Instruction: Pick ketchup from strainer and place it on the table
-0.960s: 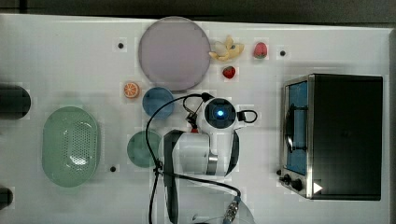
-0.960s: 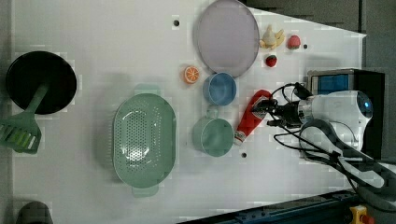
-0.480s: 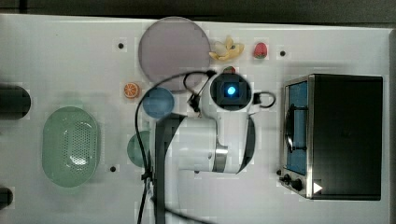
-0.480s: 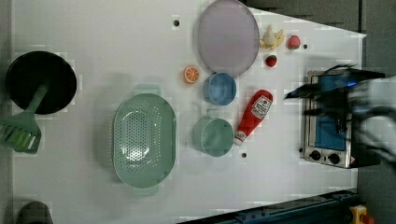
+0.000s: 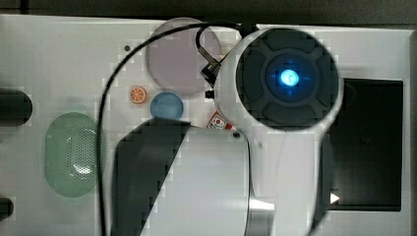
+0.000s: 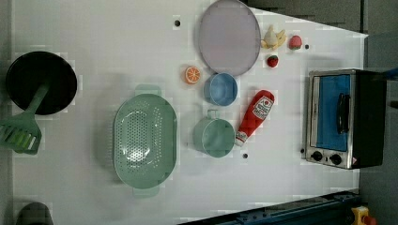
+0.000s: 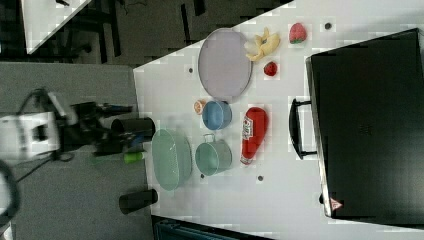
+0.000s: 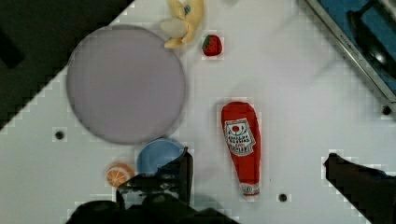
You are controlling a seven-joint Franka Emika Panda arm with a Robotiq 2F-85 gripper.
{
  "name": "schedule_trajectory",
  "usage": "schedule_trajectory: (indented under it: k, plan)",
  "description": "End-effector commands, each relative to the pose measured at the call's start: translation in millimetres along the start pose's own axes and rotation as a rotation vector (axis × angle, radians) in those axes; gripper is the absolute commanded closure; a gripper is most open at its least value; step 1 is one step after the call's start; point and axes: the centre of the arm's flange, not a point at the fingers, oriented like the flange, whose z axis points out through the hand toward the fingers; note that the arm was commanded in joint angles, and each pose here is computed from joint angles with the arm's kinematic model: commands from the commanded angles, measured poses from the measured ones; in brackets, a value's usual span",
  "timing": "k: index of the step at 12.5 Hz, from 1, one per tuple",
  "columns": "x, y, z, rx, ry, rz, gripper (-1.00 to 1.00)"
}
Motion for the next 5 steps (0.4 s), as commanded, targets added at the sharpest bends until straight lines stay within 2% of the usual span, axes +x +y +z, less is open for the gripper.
schedule_trajectory:
  k: [1, 5]
  plan:
    - [2.1, -0.2, 11.7, -0.081, -0.091, 0.079, -1.00]
    - [3.0, -0.4, 11.7, -0.088, -0.099, 0.079, -1.00]
